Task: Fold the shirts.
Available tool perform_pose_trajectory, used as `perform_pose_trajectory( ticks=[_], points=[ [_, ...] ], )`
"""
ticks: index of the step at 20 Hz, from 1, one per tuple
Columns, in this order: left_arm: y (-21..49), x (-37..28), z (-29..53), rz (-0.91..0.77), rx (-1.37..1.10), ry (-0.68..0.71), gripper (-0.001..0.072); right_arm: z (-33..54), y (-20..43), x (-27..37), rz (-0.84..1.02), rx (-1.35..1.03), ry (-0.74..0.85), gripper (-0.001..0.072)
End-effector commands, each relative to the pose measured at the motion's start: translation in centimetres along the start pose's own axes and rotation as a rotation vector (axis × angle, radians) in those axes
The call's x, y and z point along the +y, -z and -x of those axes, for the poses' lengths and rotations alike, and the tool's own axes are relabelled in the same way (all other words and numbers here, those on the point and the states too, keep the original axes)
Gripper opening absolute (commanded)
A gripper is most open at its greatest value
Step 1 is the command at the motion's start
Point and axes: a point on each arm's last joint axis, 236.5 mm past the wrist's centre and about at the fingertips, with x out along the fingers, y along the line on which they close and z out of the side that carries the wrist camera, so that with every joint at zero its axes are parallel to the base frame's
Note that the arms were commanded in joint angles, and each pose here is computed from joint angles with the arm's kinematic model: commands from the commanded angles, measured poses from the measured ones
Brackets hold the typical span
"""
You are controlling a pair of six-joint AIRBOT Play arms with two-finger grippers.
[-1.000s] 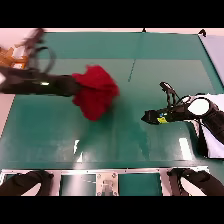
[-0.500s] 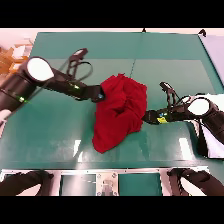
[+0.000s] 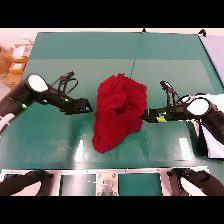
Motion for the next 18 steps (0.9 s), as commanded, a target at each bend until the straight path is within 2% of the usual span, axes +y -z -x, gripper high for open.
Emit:
perform_pose_trajectory(
  ticks=[1, 2, 3, 4, 5, 6, 10, 11, 12, 13, 14, 15, 16, 18],
  points=[
    [-3.8, 1.2, -3.0, 0.072, -0.174, 0.065, 0.067, 0.2, -3.9, -1.2, -0.039, -0.135, 0.015, 0.0136],
    [-3.9, 1.2, -4.2, 0.092, -0.159, 0.097, 0.067, 0.4, -5.4, -2.5, -0.075, -0.163, 0.031, 0.0246],
    [-3.7, 1.1, -5.6, 0.121, -0.134, 0.136, 0.067, 0.6, -7.0, -4.1, -0.119, -0.183, 0.05, 0.0294],
    [-3.4, 0.9, -6.7, 0.144, -0.107, 0.179, 0.067, 0.8, -8.6, -5.9, -0.144, -0.198, 0.071, 0.0306],
    [-3.3, 0.4, -7.8, 0.155, -0.092, 0.221, 0.067, 1.0, -10.5, -8.0, -0.164, -0.214, 0.093, 0.0432],
    [-3.1, -0.2, -8.7, 0.157, -0.083, 0.252, 0.067, 1.1, -12.2, -9.8, -0.178, -0.225, 0.11, 0.0523],
    [-2.0, -1.8, -11.3, 0.108, -0.065, 0.259, 0.0668, -1.1, -17.0, -13.5, -0.212, -0.182, 0.119, 0.0523],
    [-1.9, -2.1, -11.5, 0.099, -0.069, 0.254, 0.0615, -2.3, -17.6, -13.6, -0.22, -0.15, 0.103, 0.0523],
    [-1.9, -2.2, -11.6, 0.079, -0.07, 0.251, 0.0417, -3.5, -18.1, -13.5, -0.233, -0.129, 0.08, 0.0522],
    [-1.8, -2.3, -11.6, 0.066, -0.068, 0.255, 0.0259, -4.9, -18.6, -13.3, -0.251, -0.106, 0.05, 0.0523],
    [-1.7, -2.3, -11.6, 0.062, -0.067, 0.255, 0.0232, -6.0, -19.0, -13.0, -0.27, -0.088, 0.02, 0.0523],
    [-1.7, -2.3, -11.6, 0.062, -0.067, 0.255, 0.0106, -7.1, -19.3, -12.5, -0.287, -0.067, -0.014, 0.0522],
    [-1.7, -2.3, -11.6, 0.06, -0.066, 0.256, 0.0023, -8.1, -19.5, -12.2, -0.296, -0.054, -0.035, 0.0521],
    [-1.7, -2.3, -11.6, 0.057, -0.067, 0.255, 0.0023, -10.2, -19.5, -11.4, -0.295, -0.024, -0.057, 0.0487]
  ],
)
